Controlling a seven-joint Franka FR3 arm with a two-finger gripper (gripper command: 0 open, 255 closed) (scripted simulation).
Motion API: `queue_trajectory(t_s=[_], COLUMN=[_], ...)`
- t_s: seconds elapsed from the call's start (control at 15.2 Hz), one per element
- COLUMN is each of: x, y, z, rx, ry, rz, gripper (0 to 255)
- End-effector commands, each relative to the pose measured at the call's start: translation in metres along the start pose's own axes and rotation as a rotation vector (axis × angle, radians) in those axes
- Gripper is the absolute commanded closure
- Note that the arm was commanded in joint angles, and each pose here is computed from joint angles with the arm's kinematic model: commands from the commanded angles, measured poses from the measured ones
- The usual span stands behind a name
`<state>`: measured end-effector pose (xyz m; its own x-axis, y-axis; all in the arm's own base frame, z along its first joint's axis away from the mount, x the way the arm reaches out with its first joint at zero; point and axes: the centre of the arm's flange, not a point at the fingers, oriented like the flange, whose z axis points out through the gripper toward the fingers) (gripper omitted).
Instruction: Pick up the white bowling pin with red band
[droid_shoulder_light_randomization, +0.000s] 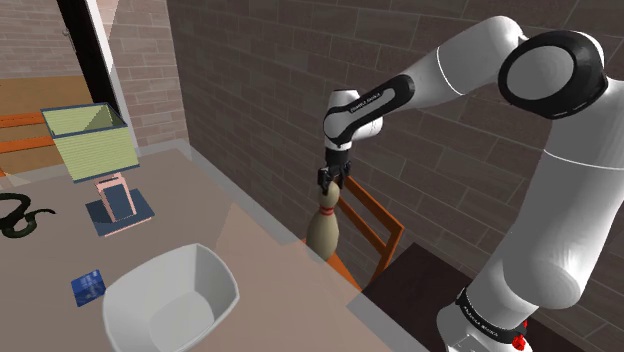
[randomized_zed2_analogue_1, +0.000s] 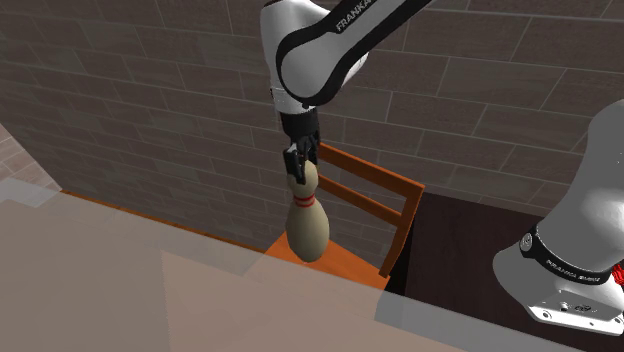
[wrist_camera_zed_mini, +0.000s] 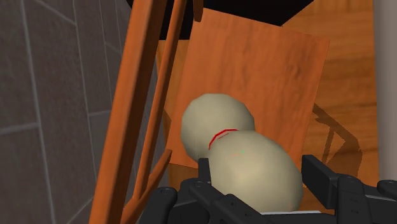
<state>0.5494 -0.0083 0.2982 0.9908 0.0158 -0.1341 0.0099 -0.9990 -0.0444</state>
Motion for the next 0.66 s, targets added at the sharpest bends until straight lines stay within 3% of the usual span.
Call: queue_trajectory(t_s=[0.0,0.59], x=[-0.001,-0.006], y=[-0.002,-0.003], z=[-0.012,-0.049], rx=[0.000,0.000], ry=[0.003,0.003], rz=[0.000,0.000], gripper=[255,255])
